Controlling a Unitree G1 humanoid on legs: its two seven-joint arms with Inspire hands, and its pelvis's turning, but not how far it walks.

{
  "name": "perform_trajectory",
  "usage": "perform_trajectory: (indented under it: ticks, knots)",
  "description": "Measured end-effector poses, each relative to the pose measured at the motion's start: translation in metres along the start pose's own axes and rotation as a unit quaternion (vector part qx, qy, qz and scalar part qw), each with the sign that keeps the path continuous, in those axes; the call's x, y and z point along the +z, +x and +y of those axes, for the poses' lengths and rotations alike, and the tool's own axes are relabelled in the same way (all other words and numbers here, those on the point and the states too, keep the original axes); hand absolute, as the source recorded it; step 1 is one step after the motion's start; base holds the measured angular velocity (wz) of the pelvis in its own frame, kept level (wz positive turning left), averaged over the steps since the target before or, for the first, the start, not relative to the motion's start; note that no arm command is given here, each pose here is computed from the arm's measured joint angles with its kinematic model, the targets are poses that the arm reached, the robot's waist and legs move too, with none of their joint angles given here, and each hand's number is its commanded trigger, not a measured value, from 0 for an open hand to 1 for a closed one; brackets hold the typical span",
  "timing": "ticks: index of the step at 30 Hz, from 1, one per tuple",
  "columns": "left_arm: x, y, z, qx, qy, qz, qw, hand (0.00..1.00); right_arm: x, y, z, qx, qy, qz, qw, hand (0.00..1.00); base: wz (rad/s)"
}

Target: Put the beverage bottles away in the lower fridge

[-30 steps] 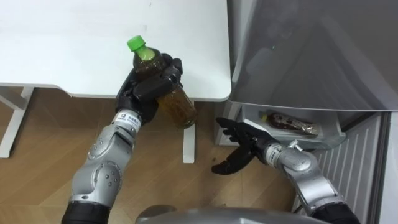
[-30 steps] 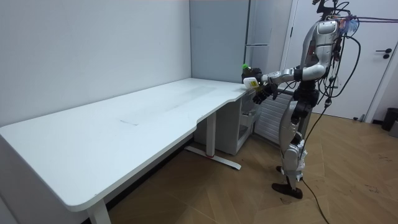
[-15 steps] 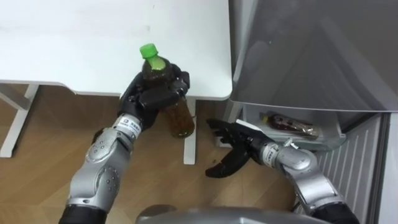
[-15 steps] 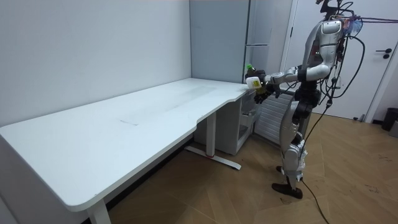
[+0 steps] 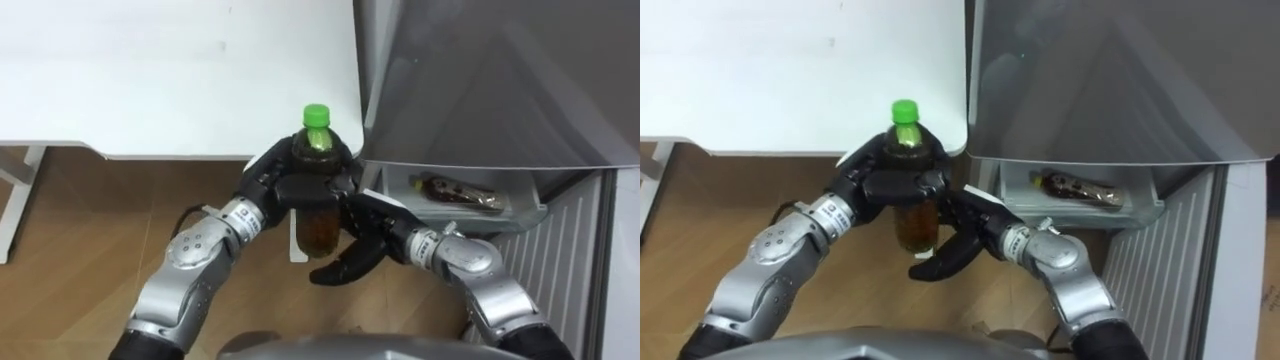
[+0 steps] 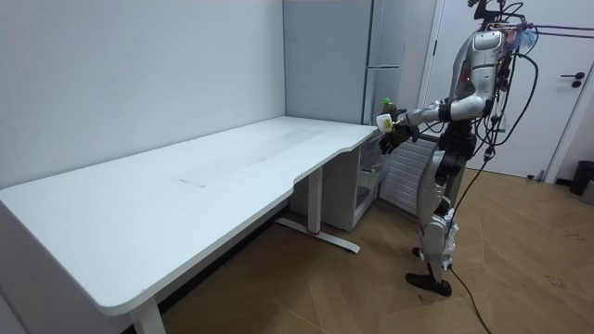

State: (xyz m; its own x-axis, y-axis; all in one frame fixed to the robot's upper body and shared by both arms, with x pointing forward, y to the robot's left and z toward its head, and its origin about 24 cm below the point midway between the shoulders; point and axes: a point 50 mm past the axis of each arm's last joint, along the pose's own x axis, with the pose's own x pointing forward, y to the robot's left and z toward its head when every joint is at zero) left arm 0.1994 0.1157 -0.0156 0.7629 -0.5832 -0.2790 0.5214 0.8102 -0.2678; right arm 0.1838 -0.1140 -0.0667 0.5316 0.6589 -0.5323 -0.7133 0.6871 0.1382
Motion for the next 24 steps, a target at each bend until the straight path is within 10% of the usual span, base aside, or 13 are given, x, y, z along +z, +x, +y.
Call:
perform_trajectory:
  ticks: [7,13,24]
  knots:
    - [0.003,0.003,-0.008,-0.039,0.01,-0.007,0.999,1.0,0.002,0.001,0.004,0.017,0.016,-0.014,1.0,0.0,0.0]
    - [0.007,0.003,-0.011,-0.053,0.027,-0.011,0.998,1.0,0.003,0.002,0.004,0.034,0.023,-0.02,0.999,0.99,0.0]
    - [0.014,0.008,-0.012,-0.059,0.054,-0.017,0.997,1.0,0.002,-0.001,0.003,0.043,0.043,-0.028,0.998,1.0,0.0]
